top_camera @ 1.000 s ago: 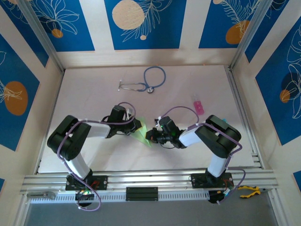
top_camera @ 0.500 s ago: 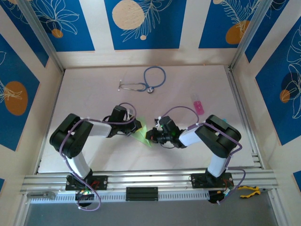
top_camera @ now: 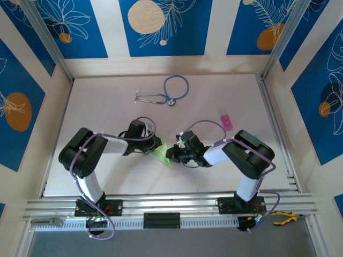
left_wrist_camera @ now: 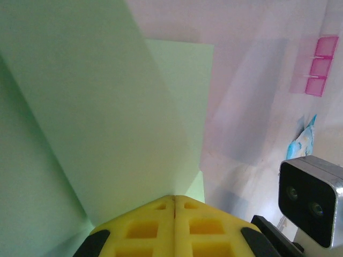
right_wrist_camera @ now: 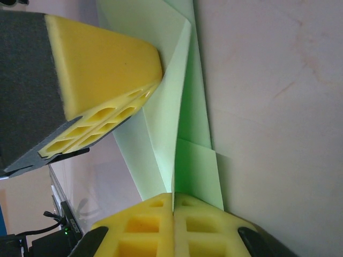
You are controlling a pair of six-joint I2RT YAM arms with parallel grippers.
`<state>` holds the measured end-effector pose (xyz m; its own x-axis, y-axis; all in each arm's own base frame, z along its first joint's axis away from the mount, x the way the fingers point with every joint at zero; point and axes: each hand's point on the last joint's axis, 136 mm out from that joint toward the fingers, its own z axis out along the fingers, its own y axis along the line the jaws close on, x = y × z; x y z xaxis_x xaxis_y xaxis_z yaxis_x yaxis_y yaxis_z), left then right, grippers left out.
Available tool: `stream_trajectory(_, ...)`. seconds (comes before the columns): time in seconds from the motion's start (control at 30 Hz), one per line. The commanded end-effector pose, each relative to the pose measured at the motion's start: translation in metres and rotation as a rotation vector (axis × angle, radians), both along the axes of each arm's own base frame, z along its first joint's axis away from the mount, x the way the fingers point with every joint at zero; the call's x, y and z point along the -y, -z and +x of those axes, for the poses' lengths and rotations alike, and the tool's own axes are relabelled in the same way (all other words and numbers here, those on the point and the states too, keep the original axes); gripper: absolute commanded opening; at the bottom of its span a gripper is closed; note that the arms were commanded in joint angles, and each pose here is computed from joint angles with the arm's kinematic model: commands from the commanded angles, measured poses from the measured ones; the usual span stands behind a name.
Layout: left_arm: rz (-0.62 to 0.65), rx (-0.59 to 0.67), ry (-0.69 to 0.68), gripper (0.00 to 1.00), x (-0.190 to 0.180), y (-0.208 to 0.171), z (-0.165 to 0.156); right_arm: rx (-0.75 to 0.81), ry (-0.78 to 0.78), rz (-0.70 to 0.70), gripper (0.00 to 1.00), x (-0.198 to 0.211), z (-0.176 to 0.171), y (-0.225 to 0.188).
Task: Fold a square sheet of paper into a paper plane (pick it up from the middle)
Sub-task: Fourth fold the wing at the center of the table.
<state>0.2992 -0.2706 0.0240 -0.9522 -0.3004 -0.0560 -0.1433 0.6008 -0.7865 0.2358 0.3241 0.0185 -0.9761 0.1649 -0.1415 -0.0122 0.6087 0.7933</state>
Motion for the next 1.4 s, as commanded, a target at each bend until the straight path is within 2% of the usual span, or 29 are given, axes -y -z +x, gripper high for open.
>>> stream_trajectory(0.0, 0.015, -0.011, 0.016, 0.06, 0.003, 0.004, 0.000, -0.085, 0.008, -0.083, 0.03, 0.011, -0.011, 0.028)
stream_trajectory(0.17, 0.045, -0.033, 0.021, 0.05, -0.001, 0.011, -0.004, -0.083, 0.004, -0.072, 0.06, 0.009, -0.010, 0.023)
stream_trajectory(0.37, 0.068, -0.053, 0.017, 0.05, -0.005, 0.018, -0.007, -0.074, -0.027, -0.059, 0.14, 0.006, -0.013, 0.008)
stream_trajectory(0.53, 0.063, -0.059, 0.014, 0.05, -0.004, 0.019, -0.007, -0.079, -0.061, -0.105, 0.20, 0.009, -0.026, 0.006)
stream_trajectory(0.7, 0.073, -0.062, 0.013, 0.05, -0.006, 0.020, -0.007, -0.084, -0.065, -0.139, 0.20, 0.016, -0.034, 0.009)
stream_trajectory(1.03, 0.077, -0.066, 0.011, 0.05, -0.007, 0.022, -0.009, -0.094, -0.067, -0.190, 0.12, 0.032, -0.044, 0.017)
stream_trajectory(1.37, 0.074, -0.069, 0.006, 0.05, -0.007, 0.022, -0.009, -0.098, -0.094, -0.176, 0.14, 0.033, -0.052, 0.012)
